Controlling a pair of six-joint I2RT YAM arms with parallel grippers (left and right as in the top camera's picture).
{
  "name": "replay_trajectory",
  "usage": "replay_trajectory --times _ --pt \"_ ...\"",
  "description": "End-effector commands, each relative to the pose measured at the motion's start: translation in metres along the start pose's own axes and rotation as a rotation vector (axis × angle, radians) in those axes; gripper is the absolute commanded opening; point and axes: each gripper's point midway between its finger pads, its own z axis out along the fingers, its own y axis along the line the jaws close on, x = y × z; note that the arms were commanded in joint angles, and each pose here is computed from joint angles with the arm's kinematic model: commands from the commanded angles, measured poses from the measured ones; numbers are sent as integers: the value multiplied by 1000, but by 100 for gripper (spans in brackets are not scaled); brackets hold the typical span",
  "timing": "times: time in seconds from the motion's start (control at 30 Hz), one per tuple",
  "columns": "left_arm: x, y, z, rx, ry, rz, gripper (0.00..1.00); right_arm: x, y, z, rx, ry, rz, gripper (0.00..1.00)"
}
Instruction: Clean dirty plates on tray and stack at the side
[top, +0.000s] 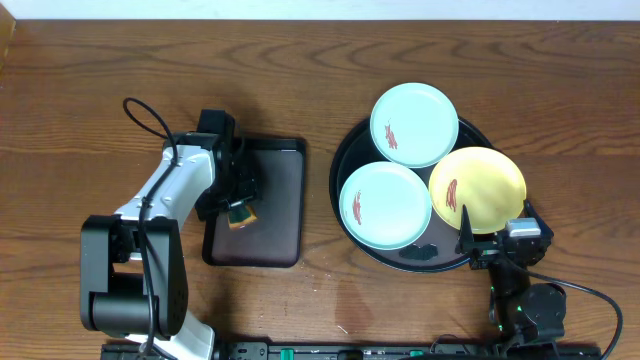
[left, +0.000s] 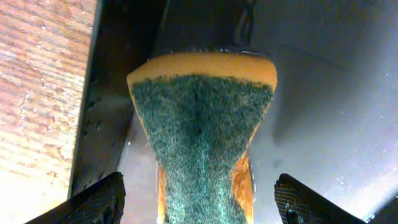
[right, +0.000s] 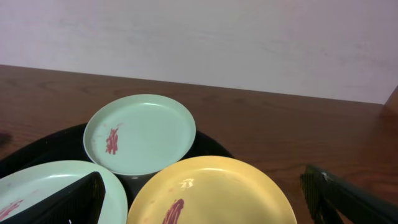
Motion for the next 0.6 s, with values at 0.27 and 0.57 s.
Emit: replay_trajectory --times 0.27,0.57 --pt "9 3 26 13 11 -16 73 1 -3 0 11 2 -9 99" --pt "12 2 31 30 13 -16 23 1 -3 0 11 2 -9 99"
